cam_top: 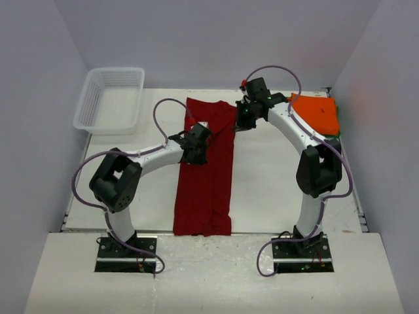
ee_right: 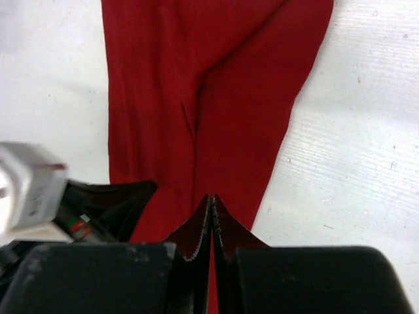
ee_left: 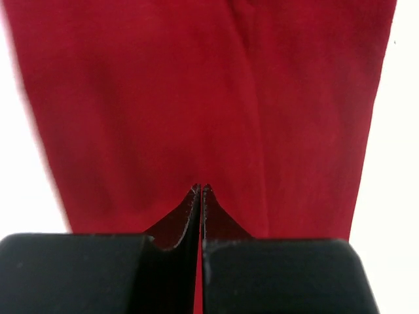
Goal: Fold and stack the t-shirts
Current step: Rotate the tshirt 90 degrees
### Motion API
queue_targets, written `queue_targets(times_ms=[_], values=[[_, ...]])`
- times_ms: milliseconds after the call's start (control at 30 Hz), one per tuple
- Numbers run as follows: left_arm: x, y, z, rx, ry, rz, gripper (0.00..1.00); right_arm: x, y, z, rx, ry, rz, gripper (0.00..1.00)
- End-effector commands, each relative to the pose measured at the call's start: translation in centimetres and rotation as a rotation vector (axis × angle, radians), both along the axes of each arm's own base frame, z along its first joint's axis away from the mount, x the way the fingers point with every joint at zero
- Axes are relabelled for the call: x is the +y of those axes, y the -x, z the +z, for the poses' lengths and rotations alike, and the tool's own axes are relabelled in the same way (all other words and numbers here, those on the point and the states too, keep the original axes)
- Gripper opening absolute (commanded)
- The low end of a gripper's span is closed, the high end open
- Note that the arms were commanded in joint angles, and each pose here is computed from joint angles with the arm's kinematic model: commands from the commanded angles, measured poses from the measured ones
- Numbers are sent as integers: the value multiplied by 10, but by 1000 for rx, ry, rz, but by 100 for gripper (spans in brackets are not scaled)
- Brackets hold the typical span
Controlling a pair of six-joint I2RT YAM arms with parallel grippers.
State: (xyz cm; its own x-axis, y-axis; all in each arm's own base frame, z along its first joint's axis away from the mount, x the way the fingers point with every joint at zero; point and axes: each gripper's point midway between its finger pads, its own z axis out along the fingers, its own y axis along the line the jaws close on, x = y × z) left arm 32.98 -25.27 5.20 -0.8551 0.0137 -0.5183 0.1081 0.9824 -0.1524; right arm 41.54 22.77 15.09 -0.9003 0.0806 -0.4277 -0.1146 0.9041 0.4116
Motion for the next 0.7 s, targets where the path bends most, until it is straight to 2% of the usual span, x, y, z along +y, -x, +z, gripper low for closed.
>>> queue_targets(times_ms=[0,133,267,367,433,533,667], values=[[-33,-26,6,-45,114,-100,0,0,-1,13,2,-29,35,0],[-28,-50,5,-66,120,-76,0,-11,1,6,9,-14,35,0],[-13,-92,19,-92,153,-31,0,-16,7,3,12,-4,33,0],[-11,-115,32,-109,187,-27,8,-19,11,7,0,-4,33,0],[-11,-124,36,-111,197,-36,21,-20,12,10,-6,-3,32,0],[-19,-149,57,-148,254,-65,27,-21,14,19,-26,-14,30,0],[-25,-172,47,-122,308,-99,32,-23,23,41,-66,-31,30,0]])
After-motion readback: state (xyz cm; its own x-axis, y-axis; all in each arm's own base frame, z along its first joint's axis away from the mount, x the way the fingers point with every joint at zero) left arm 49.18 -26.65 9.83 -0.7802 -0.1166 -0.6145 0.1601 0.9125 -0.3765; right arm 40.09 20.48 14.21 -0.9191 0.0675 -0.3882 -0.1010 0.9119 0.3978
